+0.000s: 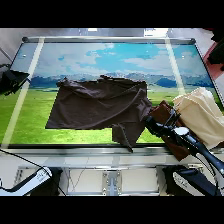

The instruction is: Fold the shirts.

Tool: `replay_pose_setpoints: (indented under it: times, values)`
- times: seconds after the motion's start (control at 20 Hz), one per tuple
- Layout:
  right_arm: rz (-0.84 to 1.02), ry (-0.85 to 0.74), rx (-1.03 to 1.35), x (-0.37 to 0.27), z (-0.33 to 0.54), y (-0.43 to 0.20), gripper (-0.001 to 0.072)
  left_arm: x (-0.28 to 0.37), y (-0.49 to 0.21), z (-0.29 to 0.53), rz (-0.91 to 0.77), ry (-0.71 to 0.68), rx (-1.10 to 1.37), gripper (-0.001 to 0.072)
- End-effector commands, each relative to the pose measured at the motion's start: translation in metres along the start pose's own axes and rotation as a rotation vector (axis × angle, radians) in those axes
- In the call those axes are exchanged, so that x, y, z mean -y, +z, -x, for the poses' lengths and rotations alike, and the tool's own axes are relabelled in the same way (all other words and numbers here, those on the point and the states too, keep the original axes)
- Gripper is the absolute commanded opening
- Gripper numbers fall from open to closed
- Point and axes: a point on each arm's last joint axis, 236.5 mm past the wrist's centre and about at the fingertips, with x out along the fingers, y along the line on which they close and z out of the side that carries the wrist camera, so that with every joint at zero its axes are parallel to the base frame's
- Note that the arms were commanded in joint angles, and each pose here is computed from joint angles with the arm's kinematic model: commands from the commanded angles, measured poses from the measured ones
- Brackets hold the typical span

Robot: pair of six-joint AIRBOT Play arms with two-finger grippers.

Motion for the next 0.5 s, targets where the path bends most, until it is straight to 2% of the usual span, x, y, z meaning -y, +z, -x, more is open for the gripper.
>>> replay_pose_setpoints:
  times: [0.0,0.05,0.15,0.25,0.3,0.45]
  values:
    - [0.021,0.031,-0.008,-0.009,-0.002,-0.004,0.0371,0.000,0.000,0.000,0.000,0.000,-0.001,0.0442]
    - [0.030,0.033,-0.009,-0.011,-0.003,-0.007,0.0367,0.000,0.000,0.000,0.000,0.000,-0.001,0.0442]
    - [0.037,0.022,-0.004,-0.009,-0.006,-0.008,0.0228,0.000,0.000,0.000,0.000,0.000,-0.001,0.0442]
    - [0.020,0.029,0.000,-0.011,-0.006,-0.007,0.0125,0.000,-0.001,0.000,-0.001,0.001,-0.005,0.0442]
    - [0.010,0.035,-0.002,-0.013,-0.006,-0.007,0.0030,-0.001,-0.002,0.000,-0.004,0.005,-0.007,0.0442]
    - [0.071,0.066,-0.019,-0.031,-0.003,-0.006,0.0029,-0.018,-0.011,0.001,-0.106,0.075,-0.051,0.0442]
